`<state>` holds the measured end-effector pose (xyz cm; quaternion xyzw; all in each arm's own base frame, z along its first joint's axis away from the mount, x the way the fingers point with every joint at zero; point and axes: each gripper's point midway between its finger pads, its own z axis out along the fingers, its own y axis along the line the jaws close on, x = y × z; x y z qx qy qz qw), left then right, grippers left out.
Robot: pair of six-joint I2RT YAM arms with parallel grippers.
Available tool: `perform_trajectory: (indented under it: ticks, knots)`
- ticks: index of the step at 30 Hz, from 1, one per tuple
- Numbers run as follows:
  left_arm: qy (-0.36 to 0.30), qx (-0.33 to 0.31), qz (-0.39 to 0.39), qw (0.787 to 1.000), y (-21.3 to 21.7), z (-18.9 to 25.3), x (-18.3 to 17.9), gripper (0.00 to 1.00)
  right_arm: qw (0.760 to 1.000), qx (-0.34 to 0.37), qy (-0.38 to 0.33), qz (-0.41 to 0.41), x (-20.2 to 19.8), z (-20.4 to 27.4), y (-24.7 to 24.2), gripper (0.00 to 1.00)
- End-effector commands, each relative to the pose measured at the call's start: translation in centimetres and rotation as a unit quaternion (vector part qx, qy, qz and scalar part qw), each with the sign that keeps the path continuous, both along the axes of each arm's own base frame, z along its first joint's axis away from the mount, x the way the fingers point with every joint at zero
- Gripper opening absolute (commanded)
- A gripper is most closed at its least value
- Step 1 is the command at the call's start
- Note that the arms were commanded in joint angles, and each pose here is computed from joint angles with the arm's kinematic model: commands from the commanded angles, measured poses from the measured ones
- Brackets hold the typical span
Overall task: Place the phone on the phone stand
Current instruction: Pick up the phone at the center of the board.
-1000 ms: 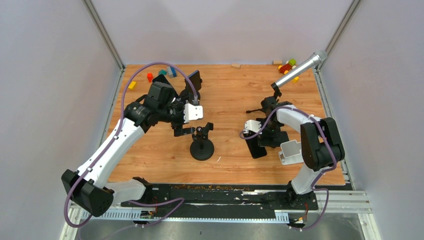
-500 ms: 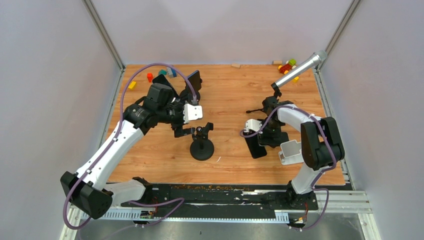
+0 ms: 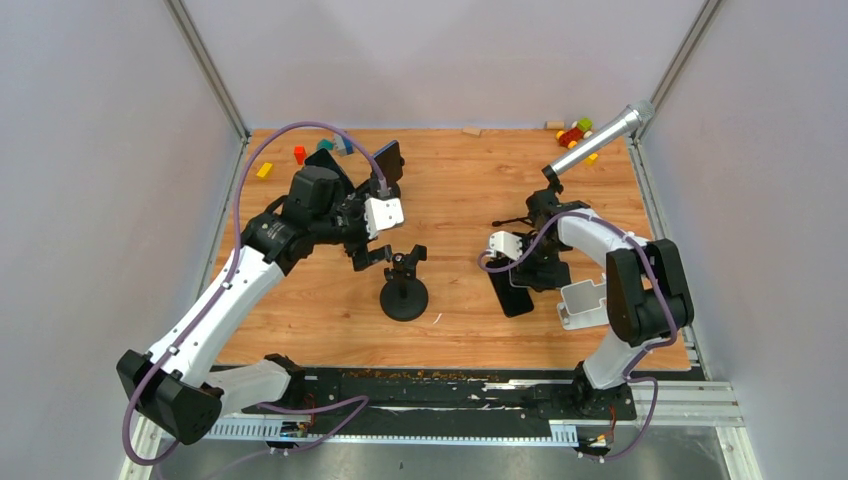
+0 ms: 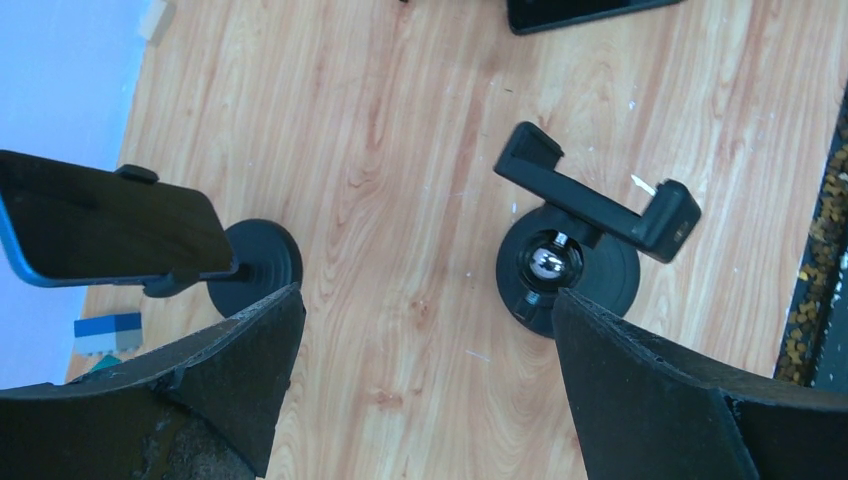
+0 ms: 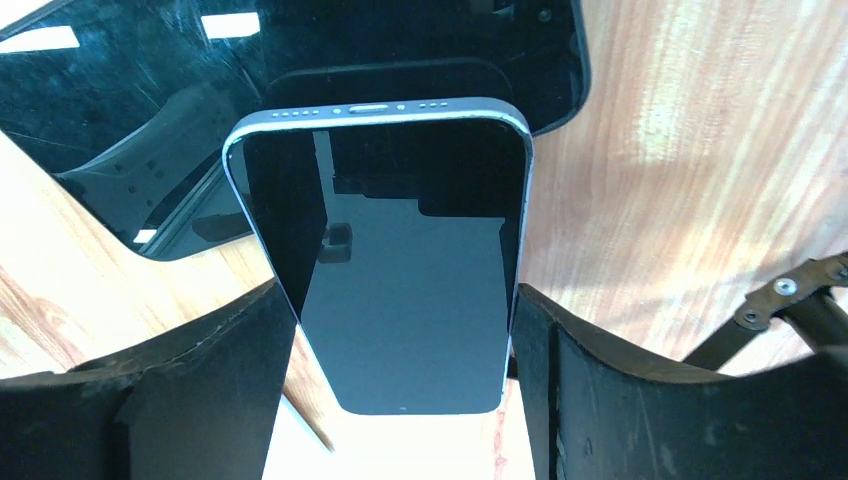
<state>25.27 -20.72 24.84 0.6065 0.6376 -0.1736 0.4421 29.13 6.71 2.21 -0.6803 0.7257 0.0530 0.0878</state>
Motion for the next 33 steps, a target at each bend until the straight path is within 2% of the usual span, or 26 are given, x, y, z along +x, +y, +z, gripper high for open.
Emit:
perform_trajectory:
  ticks: [1,9,15,19,26,33]
  knots:
    - [-0.016,-0.041,0.056,0.997,-0.1,2.0,1.6,1.0,0.998,0.041,-0.047,-0.004,1.2,3.0,1.4,0.28]
    - [0.007,-0.097,0.133,0.986,-0.7,3.2,4.0,1.0,0.992,0.103,-0.062,-0.03,1.4,6.9,3.5,0.24]
    - [0.057,-0.153,0.168,0.972,-1.9,3.8,4.7,1.0,0.979,0.184,-0.061,-0.056,1.3,10.9,7.3,0.22]
    - [0.107,-0.188,0.197,0.956,-3.0,3.8,5.4,0.99,0.97,0.217,-0.094,-0.064,1.7,13.6,10.0,0.21]
    - [0.169,-0.239,0.194,0.936,-5.0,4.3,5.6,0.97,0.954,0.261,-0.141,-0.051,1.9,17.9,15.1,0.2]
    - [0.216,-0.286,0.192,0.914,-6.4,6.1,5.6,0.94,0.936,0.293,-0.186,-0.061,3.9,21.8,17.9,0.18]
